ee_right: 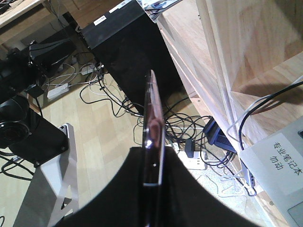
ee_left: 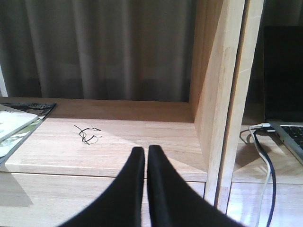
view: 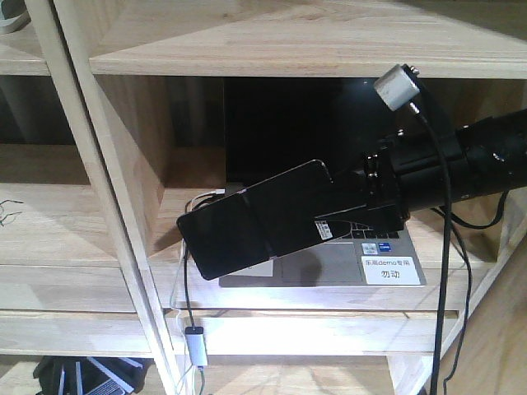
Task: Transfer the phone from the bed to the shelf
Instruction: 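Extend the right gripper with the phone over the upper shelf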
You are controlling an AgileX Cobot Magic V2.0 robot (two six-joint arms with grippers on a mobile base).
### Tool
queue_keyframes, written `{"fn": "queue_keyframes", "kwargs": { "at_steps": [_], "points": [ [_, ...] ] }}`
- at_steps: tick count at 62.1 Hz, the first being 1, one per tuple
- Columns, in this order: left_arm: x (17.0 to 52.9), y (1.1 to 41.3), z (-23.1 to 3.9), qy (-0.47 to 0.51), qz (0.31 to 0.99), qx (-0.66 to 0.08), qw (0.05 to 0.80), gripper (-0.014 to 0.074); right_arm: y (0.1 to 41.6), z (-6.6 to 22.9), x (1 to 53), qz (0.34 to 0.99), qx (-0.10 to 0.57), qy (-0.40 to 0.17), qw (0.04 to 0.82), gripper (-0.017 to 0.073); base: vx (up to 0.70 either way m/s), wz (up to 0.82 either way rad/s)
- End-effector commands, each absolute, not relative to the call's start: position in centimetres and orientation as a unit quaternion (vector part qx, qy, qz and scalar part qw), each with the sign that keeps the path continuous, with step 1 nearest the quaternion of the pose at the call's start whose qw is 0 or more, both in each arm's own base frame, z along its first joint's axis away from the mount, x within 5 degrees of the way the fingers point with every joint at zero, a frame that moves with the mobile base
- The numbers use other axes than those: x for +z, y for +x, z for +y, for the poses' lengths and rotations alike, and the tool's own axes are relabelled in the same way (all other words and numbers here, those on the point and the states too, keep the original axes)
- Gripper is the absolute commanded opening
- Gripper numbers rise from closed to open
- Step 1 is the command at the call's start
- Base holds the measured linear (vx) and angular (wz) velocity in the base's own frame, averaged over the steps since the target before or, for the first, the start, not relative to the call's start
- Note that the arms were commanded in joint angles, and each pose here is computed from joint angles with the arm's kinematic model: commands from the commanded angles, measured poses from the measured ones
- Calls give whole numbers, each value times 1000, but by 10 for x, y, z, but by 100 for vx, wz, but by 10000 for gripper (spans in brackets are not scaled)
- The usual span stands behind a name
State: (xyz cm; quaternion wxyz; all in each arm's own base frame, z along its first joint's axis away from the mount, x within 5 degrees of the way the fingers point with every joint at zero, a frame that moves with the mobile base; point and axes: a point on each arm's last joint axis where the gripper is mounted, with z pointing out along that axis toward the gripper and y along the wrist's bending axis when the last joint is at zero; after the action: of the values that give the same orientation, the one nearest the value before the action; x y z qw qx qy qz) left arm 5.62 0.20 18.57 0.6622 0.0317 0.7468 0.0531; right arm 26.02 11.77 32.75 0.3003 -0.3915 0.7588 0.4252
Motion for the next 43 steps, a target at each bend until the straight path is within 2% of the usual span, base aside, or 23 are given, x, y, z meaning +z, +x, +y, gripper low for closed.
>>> {"fn": "queue_keyframes", "kwargs": {
  "at_steps": [1,43],
  "points": [
    [200,55,2,26,710,50,702,1,250,120,351,724,466,-396,319,-2,0,0],
    [200,55,2,26,710,50,702,1,250,120,351,724,466,-396,319,-2,0,0]
  ]
}}
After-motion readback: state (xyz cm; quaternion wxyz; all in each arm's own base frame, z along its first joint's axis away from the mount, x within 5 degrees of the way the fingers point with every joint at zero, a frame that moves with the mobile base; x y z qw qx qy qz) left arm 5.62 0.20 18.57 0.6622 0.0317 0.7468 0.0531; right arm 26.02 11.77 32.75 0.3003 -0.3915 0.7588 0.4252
